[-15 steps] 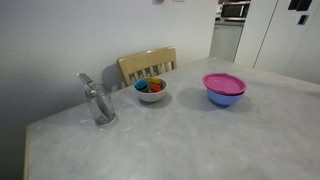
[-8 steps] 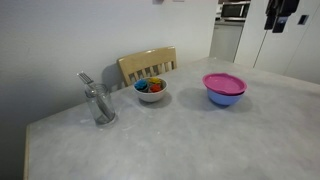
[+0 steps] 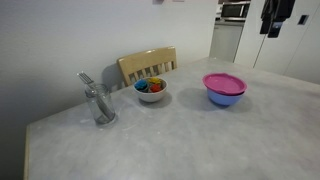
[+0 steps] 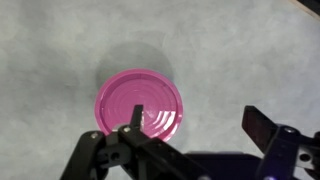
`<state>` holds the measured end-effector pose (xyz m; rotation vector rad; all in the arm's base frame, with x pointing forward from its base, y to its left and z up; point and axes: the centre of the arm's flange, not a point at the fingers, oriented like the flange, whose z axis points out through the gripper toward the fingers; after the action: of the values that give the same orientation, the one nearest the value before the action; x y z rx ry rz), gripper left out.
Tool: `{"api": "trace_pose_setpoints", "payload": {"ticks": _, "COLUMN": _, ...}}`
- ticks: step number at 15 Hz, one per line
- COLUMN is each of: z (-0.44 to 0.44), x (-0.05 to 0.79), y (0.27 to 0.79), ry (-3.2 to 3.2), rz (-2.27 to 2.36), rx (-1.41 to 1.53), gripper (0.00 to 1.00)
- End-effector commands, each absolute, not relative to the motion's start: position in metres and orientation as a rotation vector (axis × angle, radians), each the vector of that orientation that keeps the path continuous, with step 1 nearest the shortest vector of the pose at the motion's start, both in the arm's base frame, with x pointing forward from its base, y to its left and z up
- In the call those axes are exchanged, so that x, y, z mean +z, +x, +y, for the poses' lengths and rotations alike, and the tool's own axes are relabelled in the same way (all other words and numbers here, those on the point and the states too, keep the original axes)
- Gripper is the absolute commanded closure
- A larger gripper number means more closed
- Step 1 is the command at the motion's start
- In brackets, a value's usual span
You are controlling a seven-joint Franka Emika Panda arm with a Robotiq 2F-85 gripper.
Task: Remove the pink lid from the blue bowl
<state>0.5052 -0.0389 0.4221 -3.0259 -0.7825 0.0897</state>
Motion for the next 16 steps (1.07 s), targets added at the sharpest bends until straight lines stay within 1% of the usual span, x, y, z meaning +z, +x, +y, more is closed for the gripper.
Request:
{"api": "trace_pose_setpoints", "payload": {"ticks": 1, "z": -0.030, "x": 0.414, "y": 0.506, "ry": -3.022, "rz": -0.769, "rx": 0.087, "gripper": 0.00}}
{"api": "trace_pose_setpoints", "payload": {"ticks": 4, "z": 0.007, "x": 0.395, "y": 0.520, "ry": -3.070, "rz": -0.664, "rx": 0.052, "gripper": 0.00}}
{"api": "trace_pose_setpoints", "payload": {"ticks": 8, "z": 0.039, "x": 0.372, "y": 0.552, "ry": -3.113, "rz": -0.433, "rx": -0.041, "gripper": 0.00}}
{"api": "trace_pose_setpoints", "payload": {"ticks": 13, "z": 0.039, "x": 0.327, "y": 0.576, "ry": -3.175, "rz": 0.002, "rx": -0.055, "gripper": 0.00}}
{"api": "trace_pose_setpoints", "payload": {"ticks": 16, "z": 0.042, "x": 0.296, "y": 0.590, "ry": -3.195, "rz": 0.147, "rx": -0.028, "gripper": 0.00}}
